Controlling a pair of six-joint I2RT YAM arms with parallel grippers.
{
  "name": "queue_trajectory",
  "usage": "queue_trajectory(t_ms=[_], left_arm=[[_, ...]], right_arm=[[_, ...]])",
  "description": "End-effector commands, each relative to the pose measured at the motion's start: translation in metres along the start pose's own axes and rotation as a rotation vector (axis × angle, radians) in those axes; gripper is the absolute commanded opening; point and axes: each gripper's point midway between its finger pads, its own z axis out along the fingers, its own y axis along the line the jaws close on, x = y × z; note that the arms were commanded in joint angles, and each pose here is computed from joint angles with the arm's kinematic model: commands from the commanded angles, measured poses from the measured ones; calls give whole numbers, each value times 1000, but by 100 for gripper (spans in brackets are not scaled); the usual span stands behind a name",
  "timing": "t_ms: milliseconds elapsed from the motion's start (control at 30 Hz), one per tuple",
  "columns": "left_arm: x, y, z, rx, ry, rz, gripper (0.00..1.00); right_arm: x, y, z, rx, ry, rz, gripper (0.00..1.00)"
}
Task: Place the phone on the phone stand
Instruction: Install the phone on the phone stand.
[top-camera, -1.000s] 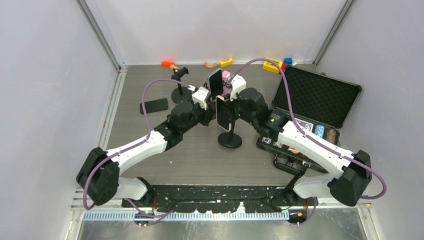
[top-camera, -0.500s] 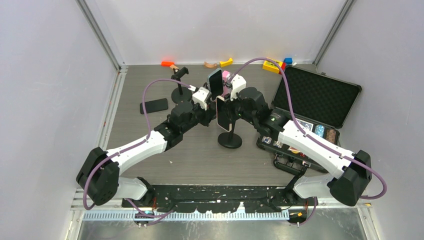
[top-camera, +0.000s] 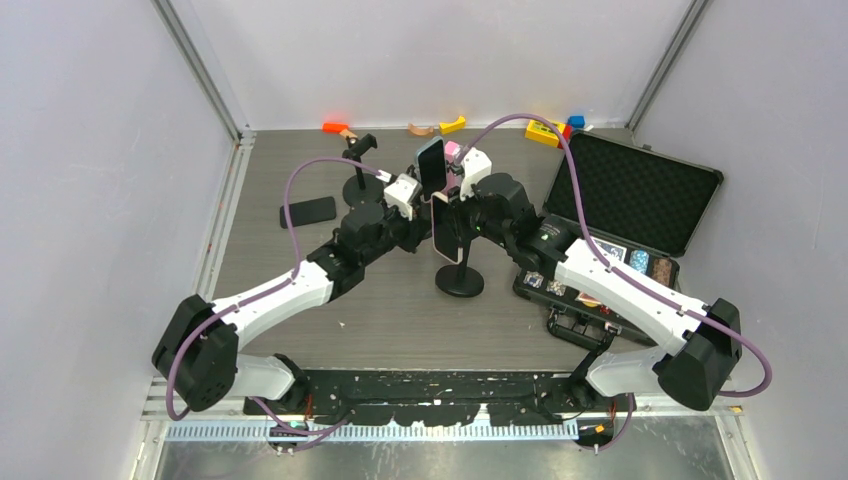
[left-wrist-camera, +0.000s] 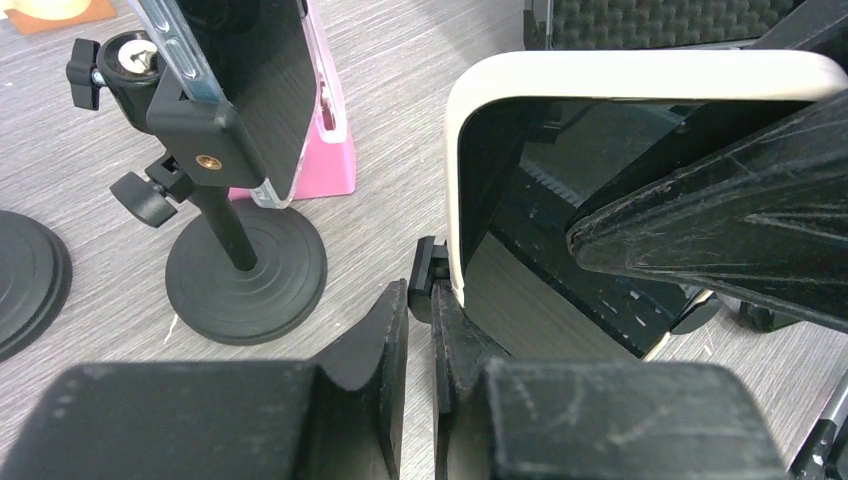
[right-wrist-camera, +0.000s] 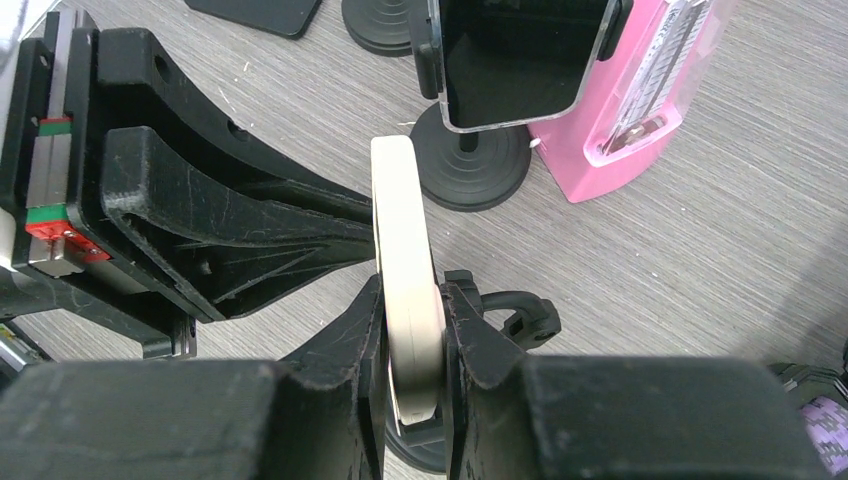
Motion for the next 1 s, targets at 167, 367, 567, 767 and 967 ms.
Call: queue_trajectory(t_ms=[167, 367, 567, 767, 967], left_arm=[[12, -7, -26, 77, 101, 48, 30], [10, -8, -31, 104, 100, 38, 38], [7, -9, -34, 125, 96, 33, 44], [4, -14, -37, 168, 94, 25, 48], [3, -11, -39, 165, 91, 21, 51]], right_arm=[[40, -108, -18, 439, 167, -98, 0], [42, -103, -15, 403, 171, -76, 0], [44, -103, -14, 399, 176, -74, 0], [47, -104, -12, 403, 188, -79, 0], [46, -102, -13, 391, 187, -81, 0]])
